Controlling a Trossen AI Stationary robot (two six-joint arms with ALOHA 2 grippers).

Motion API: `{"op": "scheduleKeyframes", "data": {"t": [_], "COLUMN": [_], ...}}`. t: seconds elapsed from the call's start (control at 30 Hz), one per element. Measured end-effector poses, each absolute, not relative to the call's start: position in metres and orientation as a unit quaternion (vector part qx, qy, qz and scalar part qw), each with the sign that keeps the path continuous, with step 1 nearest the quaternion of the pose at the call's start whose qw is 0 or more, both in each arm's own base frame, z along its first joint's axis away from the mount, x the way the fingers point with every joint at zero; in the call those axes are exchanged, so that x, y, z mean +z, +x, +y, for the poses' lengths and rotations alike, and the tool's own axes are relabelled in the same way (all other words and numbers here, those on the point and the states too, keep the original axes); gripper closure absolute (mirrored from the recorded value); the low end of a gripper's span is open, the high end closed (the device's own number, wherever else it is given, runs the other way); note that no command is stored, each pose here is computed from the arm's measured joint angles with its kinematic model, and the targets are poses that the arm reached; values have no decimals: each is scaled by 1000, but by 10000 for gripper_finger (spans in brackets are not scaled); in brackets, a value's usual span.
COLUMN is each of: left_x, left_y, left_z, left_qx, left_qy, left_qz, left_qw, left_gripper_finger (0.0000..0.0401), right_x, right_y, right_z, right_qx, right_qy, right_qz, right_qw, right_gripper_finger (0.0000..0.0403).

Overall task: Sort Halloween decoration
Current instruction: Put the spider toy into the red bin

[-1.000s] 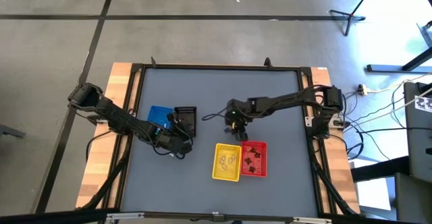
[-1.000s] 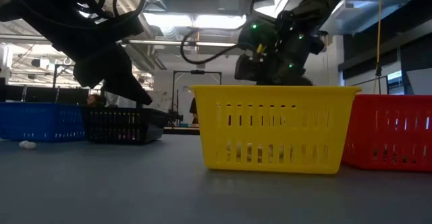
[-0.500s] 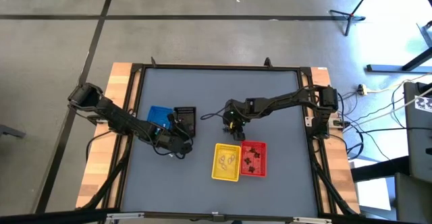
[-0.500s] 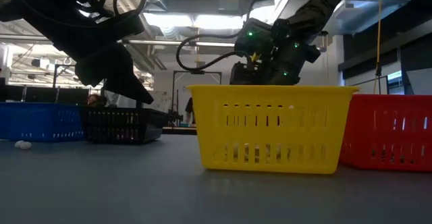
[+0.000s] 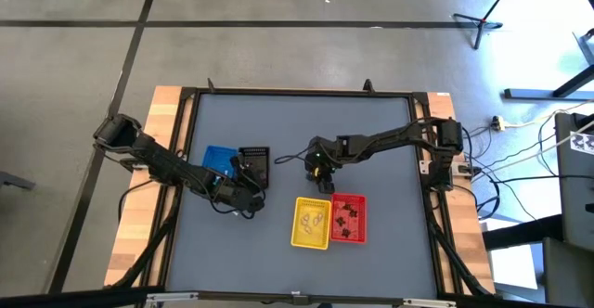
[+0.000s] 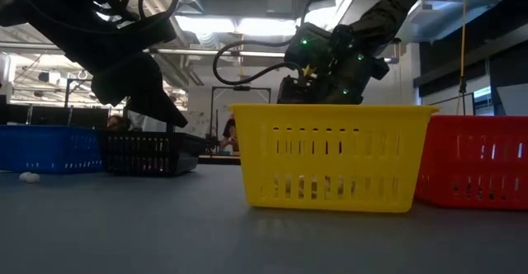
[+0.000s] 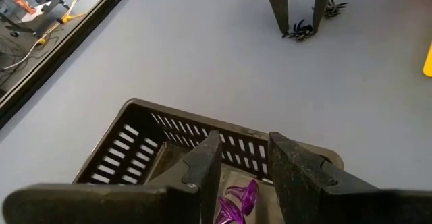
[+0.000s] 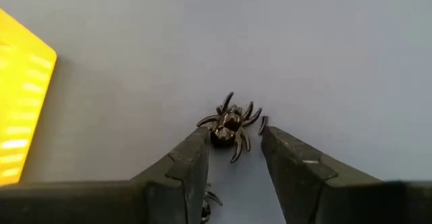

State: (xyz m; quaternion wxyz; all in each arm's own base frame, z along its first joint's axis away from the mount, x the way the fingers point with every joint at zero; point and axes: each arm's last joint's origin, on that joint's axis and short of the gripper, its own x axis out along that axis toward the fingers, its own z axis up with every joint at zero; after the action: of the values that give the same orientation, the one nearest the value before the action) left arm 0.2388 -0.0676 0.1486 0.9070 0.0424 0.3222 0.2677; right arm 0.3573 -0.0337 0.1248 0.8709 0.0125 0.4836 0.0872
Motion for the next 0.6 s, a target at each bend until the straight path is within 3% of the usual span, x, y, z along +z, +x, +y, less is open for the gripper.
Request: {"op": "scheduleKeyframes", "data": {"t": [0.2, 0.6], "left_x": [149, 149], "left_y": [239, 239], "left_z": [-68, -68], "left_qx": [268, 268], "left_qy": [43, 43], "left_qz": [322, 322], "left_qw": [907, 907], "left_gripper_finger": [287, 286], "right_x": [124, 124], "right_y": [358, 358], "right_z": [-34, -34], "right_qx": [87, 84], "right_qy": [13, 13], "right_qz": [485, 485], "right_qw": [870, 870], "right_gripper_finger": [267, 350]}}
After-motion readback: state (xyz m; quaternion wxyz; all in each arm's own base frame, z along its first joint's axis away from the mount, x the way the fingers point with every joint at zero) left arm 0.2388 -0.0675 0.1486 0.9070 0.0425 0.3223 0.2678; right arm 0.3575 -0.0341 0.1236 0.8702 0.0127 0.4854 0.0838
